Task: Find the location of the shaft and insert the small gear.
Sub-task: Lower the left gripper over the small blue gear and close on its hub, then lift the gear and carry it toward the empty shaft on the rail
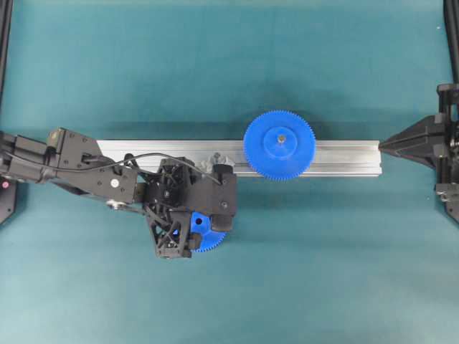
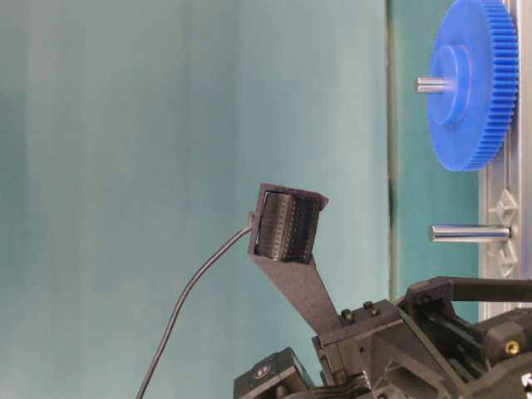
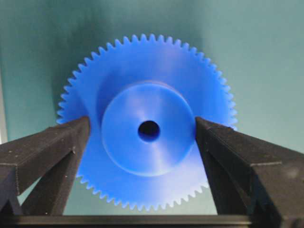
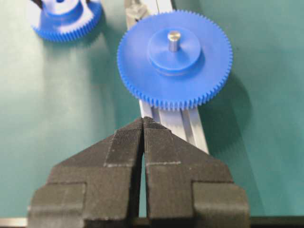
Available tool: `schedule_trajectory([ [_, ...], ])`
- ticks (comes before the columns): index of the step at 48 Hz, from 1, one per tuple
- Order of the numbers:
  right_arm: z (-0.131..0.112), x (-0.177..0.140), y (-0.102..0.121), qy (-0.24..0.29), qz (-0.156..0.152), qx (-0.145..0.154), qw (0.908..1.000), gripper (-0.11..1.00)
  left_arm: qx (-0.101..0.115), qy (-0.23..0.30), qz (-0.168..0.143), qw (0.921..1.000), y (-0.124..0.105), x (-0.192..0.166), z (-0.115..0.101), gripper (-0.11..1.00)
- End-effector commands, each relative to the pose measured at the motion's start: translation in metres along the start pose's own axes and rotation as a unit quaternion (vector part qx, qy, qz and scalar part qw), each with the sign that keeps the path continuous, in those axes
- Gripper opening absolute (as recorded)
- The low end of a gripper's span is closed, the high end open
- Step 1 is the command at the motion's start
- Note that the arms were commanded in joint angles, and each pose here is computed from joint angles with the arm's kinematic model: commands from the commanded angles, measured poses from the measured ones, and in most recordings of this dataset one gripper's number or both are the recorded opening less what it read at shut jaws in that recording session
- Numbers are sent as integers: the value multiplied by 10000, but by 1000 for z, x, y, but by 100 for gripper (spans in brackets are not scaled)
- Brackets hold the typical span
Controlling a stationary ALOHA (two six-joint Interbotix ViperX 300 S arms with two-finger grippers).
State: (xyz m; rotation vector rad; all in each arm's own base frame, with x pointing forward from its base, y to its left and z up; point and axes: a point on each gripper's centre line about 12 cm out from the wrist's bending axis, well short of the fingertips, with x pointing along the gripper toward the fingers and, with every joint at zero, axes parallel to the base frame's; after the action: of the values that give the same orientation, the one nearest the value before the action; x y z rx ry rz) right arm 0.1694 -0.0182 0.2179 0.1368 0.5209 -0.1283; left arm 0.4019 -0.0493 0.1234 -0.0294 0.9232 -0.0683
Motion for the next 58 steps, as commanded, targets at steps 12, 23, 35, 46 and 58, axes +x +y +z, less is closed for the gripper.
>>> schedule_trajectory([
  [12,4,-1,0,-69,1,72,9999,2,-68,100,-3,9999,-3,-4,6,92],
  [23,4,-1,0,-62,-3,65,10000,2,-221,351,34,9991,-3,-6,4,87],
  [35,2,-1,0,-48,-11,69,10000,2,-130,245,18,9996,-3,-8,12,64],
  [46,3,-3,0,-92,1,64,9999,2,-39,84,2,10000,-5,-12,24,64],
  [58,5,-7,0,-208,7,67,9998,2,203,-407,-5,9990,-4,-39,56,64],
])
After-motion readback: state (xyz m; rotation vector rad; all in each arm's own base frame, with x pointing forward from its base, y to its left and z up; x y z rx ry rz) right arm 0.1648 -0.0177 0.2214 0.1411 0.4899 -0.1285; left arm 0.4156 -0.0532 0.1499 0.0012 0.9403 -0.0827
